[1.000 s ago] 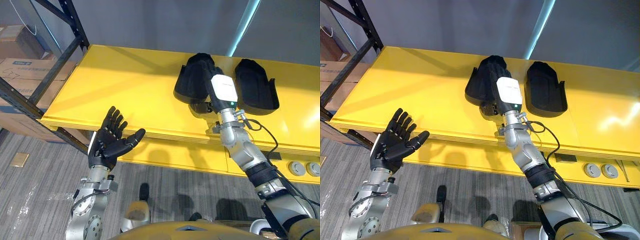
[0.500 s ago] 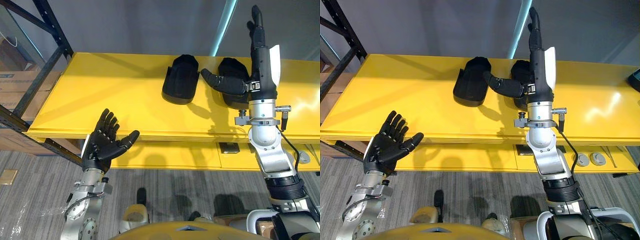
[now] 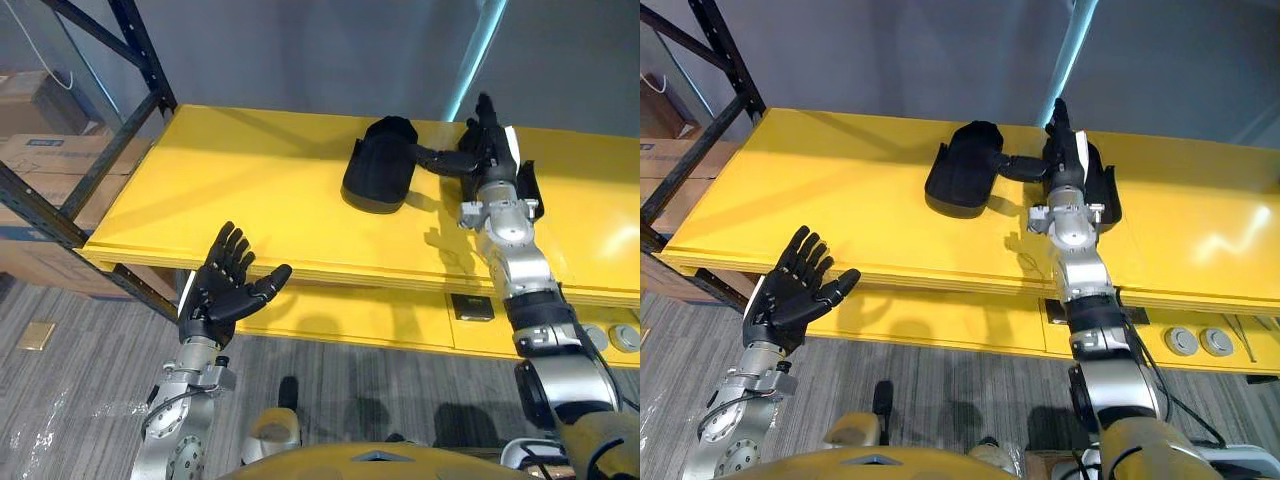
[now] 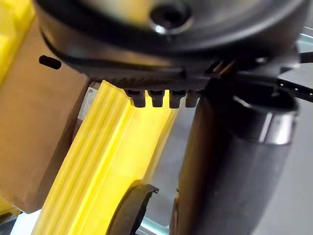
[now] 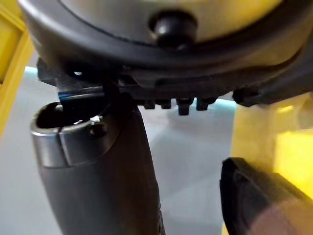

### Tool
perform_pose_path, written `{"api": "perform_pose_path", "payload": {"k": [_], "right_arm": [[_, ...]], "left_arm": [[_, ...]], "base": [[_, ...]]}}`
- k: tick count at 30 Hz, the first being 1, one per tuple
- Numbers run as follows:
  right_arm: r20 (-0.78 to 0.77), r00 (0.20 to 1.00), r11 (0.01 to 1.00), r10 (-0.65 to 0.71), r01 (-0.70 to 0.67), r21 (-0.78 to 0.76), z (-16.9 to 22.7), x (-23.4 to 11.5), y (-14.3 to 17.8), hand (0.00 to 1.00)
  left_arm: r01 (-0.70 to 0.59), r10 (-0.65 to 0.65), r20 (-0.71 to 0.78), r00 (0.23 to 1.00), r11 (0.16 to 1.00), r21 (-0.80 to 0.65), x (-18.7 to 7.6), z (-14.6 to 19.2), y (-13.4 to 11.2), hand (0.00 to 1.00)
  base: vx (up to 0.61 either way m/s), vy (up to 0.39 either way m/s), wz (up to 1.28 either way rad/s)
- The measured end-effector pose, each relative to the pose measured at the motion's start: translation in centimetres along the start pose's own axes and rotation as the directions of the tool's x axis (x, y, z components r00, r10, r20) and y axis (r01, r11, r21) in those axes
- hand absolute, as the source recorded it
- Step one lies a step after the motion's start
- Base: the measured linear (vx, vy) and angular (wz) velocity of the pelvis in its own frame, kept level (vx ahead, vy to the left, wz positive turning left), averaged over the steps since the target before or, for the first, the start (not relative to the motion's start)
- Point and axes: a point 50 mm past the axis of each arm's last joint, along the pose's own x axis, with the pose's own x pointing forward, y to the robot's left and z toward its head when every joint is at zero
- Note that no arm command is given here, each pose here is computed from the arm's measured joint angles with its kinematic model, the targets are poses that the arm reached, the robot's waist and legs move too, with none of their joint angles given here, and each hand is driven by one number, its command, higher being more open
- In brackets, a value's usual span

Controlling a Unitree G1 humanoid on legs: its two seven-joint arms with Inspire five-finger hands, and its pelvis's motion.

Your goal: Walk over and take three plastic housings, then place them on the shelf

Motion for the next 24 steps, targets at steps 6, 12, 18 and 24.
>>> {"api": "perform_pose_path", "payload": {"k": [6,12,18,24], "right_arm": [[-0.048,0.999,0.999,0.004,-0.002,0.038,0.2,1.5,-0.4,1.00],[-0.150,0.989,0.999,-0.012,0.018,0.038,-0.4,2.4,-1.2,1.00],[-0.181,0.983,1.000,-0.015,0.018,0.018,0.4,3.4,-0.9,1.00],[-0.188,0.982,0.999,-0.029,0.031,0.012,1.6,4.3,-1.0,1.00]], "left_arm": [[0.020,-0.020,-0.017,1.000,1.000,-0.009,0.0,-0.4,-0.3,1.00],[0.055,-0.055,-0.034,0.998,0.998,-0.005,1.1,-1.0,-0.5,1.00],[0.069,-0.068,-0.072,0.995,0.997,0.015,1.1,-1.6,-0.5,1.00],[0.058,-0.059,-0.062,0.996,0.998,-0.009,1.3,-1.6,-0.5,1.00]], "base": [[-0.01,0.009,0.10],[-0.01,-0.001,0.03],[0.00,-0.001,0.01],[0.00,0.000,0.00]]}}
